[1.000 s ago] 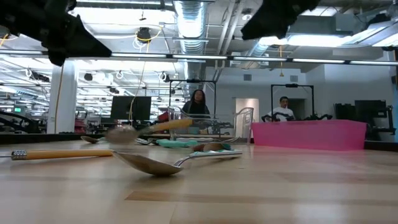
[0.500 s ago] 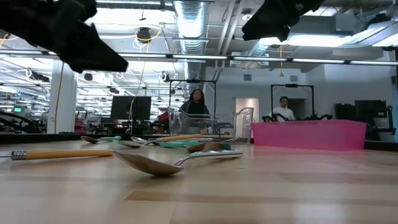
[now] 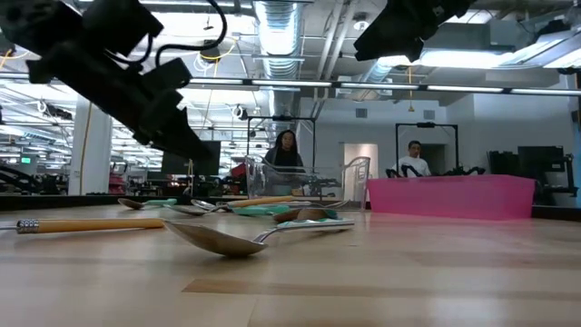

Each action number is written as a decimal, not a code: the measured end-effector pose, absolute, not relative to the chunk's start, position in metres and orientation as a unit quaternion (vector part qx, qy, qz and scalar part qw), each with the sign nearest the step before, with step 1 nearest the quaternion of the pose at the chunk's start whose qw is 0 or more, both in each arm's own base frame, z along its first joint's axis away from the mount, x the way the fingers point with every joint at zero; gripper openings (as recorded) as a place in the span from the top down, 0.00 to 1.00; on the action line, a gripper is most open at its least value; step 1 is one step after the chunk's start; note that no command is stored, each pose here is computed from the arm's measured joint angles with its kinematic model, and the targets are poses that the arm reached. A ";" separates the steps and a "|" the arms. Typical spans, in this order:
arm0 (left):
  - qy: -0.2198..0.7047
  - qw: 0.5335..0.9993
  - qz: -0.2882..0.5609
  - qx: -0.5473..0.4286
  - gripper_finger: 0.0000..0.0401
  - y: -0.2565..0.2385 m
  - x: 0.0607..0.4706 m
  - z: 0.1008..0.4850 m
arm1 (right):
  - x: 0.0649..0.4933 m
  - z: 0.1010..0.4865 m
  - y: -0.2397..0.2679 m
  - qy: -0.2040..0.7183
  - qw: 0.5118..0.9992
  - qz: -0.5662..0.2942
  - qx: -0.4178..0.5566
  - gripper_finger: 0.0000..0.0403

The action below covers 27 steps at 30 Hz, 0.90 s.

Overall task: Sort silverware by color (type)
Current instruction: Put the orange spoon into the yellow bin

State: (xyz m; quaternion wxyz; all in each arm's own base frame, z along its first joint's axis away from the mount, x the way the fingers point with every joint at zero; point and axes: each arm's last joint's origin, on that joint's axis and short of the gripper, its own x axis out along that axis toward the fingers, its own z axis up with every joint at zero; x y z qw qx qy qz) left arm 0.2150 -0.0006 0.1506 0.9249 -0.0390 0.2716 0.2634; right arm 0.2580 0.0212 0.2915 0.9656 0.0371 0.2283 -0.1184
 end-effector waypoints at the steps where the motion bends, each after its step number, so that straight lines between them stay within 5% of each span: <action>1: 0.273 0.926 0.259 -0.041 0.49 0.003 0.216 0.151 | 0.258 0.292 0.021 0.228 0.966 -0.118 0.037 0.59; 27: 0.298 0.933 0.201 -0.031 0.49 0.026 0.231 0.131 | 0.258 0.291 0.021 0.230 0.965 -0.117 0.039 0.59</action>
